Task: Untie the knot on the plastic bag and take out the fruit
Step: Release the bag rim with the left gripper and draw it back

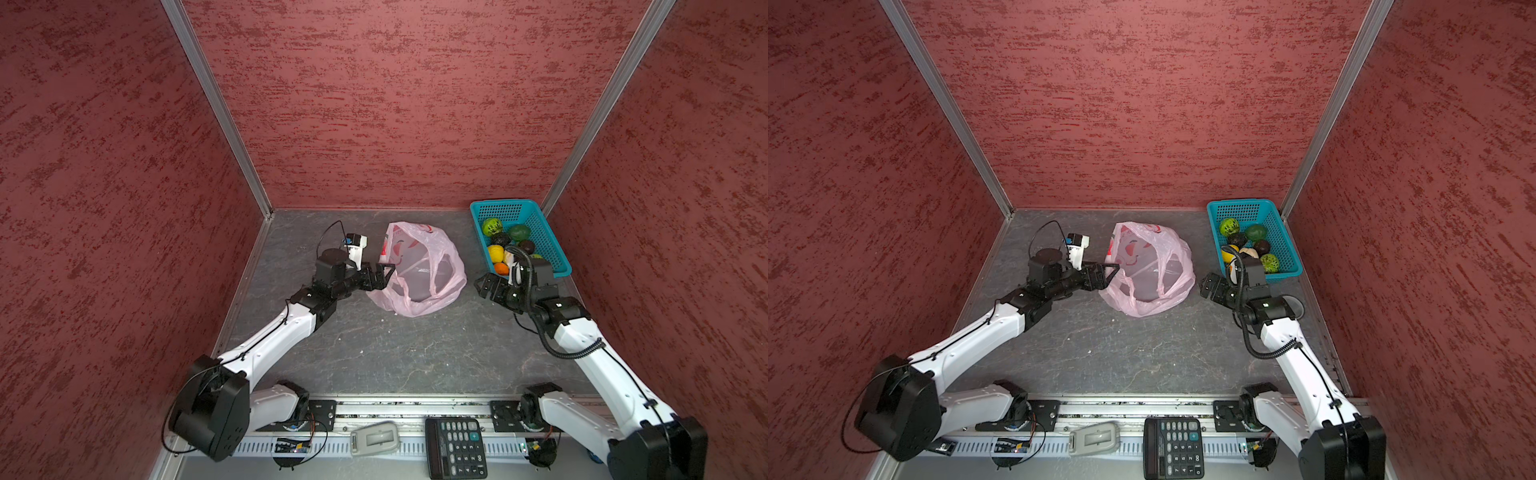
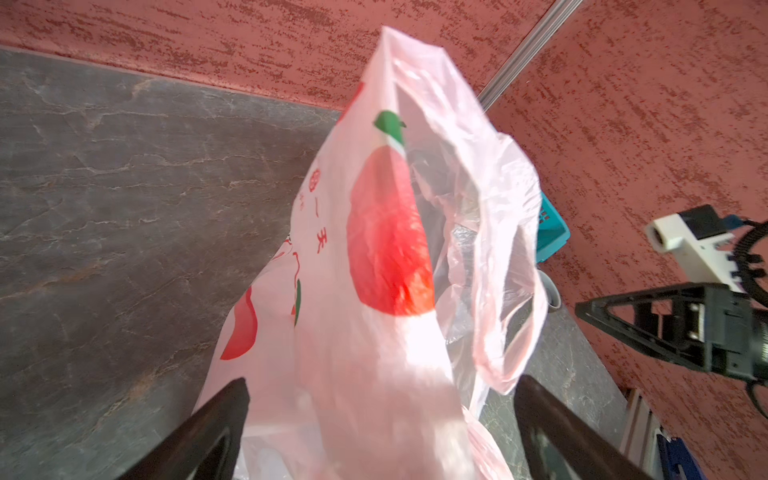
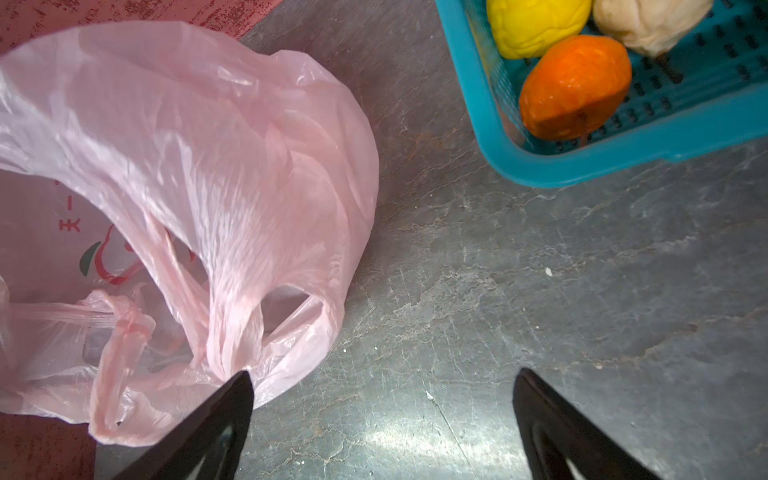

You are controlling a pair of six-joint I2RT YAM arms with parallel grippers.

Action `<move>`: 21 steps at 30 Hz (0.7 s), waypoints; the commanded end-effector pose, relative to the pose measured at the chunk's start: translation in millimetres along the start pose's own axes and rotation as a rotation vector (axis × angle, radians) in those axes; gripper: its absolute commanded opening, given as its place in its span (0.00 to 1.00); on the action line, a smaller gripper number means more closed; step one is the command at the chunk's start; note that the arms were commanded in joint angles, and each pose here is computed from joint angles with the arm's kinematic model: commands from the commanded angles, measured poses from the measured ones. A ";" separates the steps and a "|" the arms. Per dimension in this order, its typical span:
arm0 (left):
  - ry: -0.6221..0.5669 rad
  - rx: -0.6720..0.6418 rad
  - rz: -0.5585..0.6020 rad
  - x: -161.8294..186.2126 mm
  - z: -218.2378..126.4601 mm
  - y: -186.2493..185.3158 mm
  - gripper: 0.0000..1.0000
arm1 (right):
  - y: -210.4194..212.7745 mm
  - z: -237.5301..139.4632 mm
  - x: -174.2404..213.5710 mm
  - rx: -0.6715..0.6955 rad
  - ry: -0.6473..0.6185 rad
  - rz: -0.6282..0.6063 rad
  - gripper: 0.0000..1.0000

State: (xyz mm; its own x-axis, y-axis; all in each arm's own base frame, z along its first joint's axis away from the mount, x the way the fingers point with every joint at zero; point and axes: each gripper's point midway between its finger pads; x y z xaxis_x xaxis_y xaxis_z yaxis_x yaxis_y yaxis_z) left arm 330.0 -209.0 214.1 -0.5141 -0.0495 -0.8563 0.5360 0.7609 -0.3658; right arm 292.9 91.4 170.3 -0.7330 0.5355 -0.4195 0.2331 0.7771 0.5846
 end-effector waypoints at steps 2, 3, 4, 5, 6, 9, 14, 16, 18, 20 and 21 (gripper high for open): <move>0.029 0.027 0.011 11.9 -20.0 -9.7 1.00 | 19.3 -3.5 -22.4 -0.043 -0.072 -0.041 0.98; 0.026 0.027 0.012 12.8 -26.1 -11.2 1.00 | 18.8 -2.2 -22.9 -0.039 -0.074 -0.050 0.98; 0.021 0.025 0.016 13.1 -31.8 -12.3 0.99 | 18.3 -1.6 -24.2 -0.036 -0.080 -0.060 0.98; 0.013 0.018 0.027 13.3 -39.2 -13.1 1.00 | 17.1 -0.8 -26.1 -0.029 -0.090 -0.077 0.98; 0.007 0.001 0.043 14.1 -46.4 -12.2 0.99 | 15.7 0.0 -29.3 -0.019 -0.105 -0.095 0.98; -0.009 -0.095 0.081 17.4 -67.5 0.5 1.00 | 12.3 3.6 -38.7 0.002 -0.148 -0.155 0.98; -0.050 -0.250 0.126 23.3 -96.4 31.5 1.00 | -6.5 11.6 -63.7 0.045 -0.242 -0.204 0.98; -0.075 -0.314 0.138 21.9 -106.0 45.5 1.00 | -17.4 12.7 -76.1 0.063 -0.293 -0.212 0.98; -0.104 -0.367 0.162 17.9 -113.5 58.9 1.00 | -29.6 13.1 -88.9 0.082 -0.354 -0.218 0.98; -0.134 -0.410 0.188 10.9 -118.4 70.4 1.00 | -42.1 15.5 -98.8 0.101 -0.404 -0.217 0.98; -0.146 -0.431 0.197 8.4 -119.4 77.5 1.00 | -49.0 17.6 -104.1 0.111 -0.429 -0.213 0.98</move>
State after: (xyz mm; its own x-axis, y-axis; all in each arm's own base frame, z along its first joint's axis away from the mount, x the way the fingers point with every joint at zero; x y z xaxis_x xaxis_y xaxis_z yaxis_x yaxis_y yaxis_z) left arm 278.6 -91.9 219.0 -0.3675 0.0003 -0.9300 0.3203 0.9389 -0.1262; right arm 350.6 25.4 163.4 -0.5573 0.4626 -0.6895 0.1932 0.8799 0.4341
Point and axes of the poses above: each gripper's point midway between its finger pads, its own z axis out along the fingers, its own y axis along the line the jaws close on, x = y × z, and after that the axes turned 10 degrees about z, right-handed
